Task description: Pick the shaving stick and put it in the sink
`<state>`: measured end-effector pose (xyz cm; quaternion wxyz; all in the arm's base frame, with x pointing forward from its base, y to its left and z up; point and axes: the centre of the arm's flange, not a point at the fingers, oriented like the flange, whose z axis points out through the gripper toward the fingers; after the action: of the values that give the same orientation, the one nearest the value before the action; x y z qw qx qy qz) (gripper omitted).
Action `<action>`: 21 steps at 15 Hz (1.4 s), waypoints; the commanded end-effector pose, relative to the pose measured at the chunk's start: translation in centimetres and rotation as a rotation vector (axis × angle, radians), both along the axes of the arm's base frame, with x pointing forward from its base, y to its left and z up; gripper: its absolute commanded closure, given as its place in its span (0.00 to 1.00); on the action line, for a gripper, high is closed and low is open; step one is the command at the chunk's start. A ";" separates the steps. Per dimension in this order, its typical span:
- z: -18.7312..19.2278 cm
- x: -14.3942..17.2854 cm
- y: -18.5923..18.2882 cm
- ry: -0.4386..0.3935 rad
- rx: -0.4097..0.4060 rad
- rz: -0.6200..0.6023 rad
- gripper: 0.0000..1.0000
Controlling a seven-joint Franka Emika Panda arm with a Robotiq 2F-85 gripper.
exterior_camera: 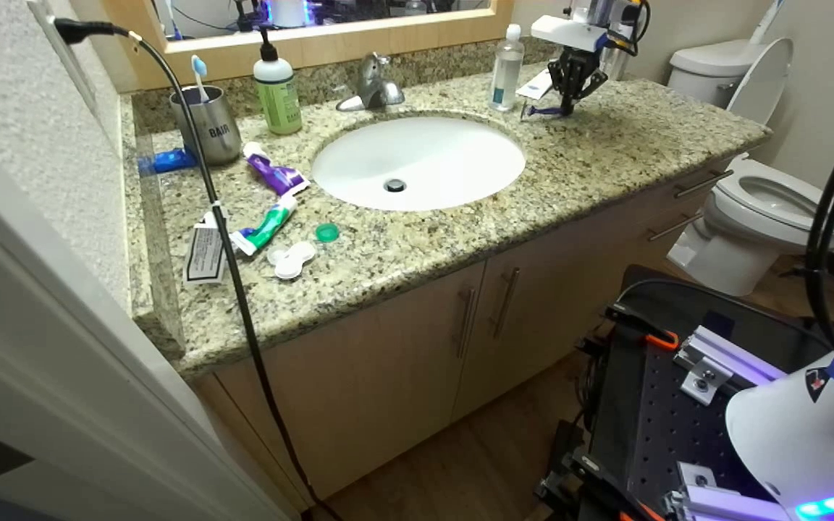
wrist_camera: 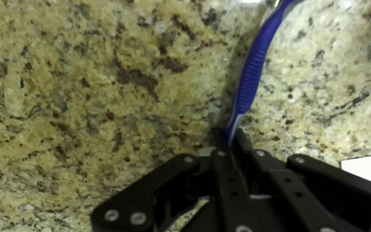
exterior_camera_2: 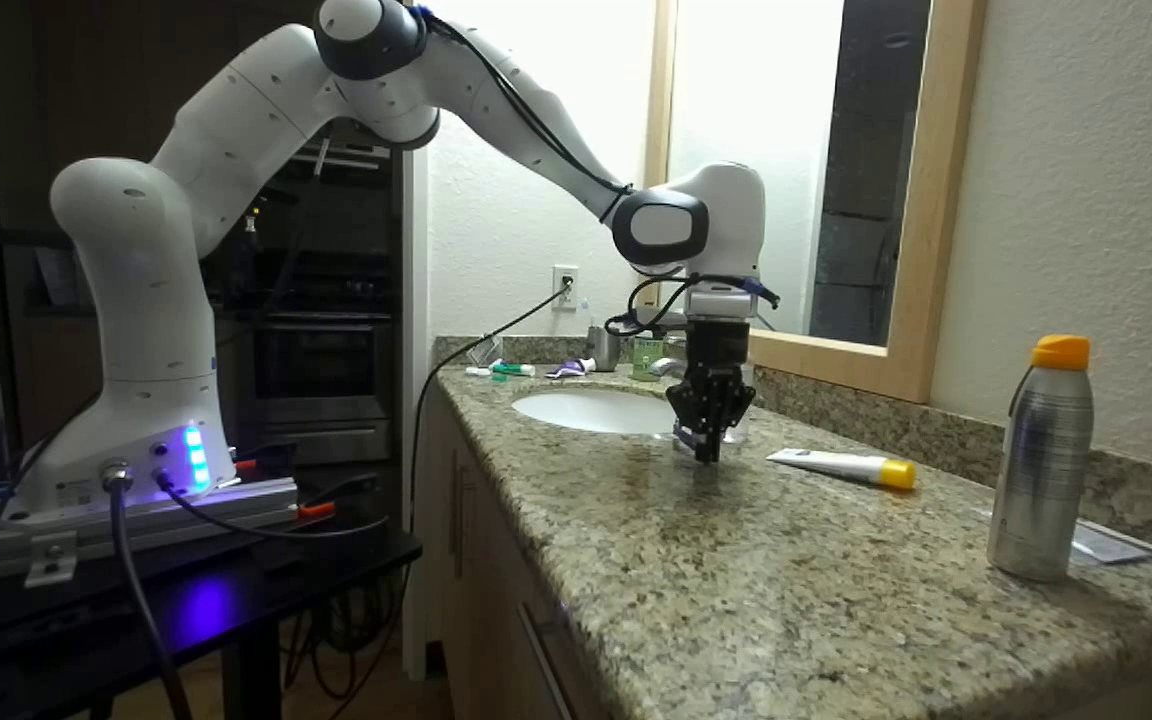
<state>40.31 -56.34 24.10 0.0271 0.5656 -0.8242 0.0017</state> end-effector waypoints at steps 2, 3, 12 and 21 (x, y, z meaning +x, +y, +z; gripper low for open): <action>5.5 -1.6 1.2 -0.033 -0.015 0.121 0.98; 7.1 -2.2 1.2 -0.036 -0.034 0.179 0.98; 9.7 -9.5 10.4 -0.007 -0.161 0.673 0.98; 8.5 -12.8 23.7 -0.234 -0.144 0.988 0.98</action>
<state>30.79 -39.15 31.72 0.0276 0.8727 -0.4778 0.0961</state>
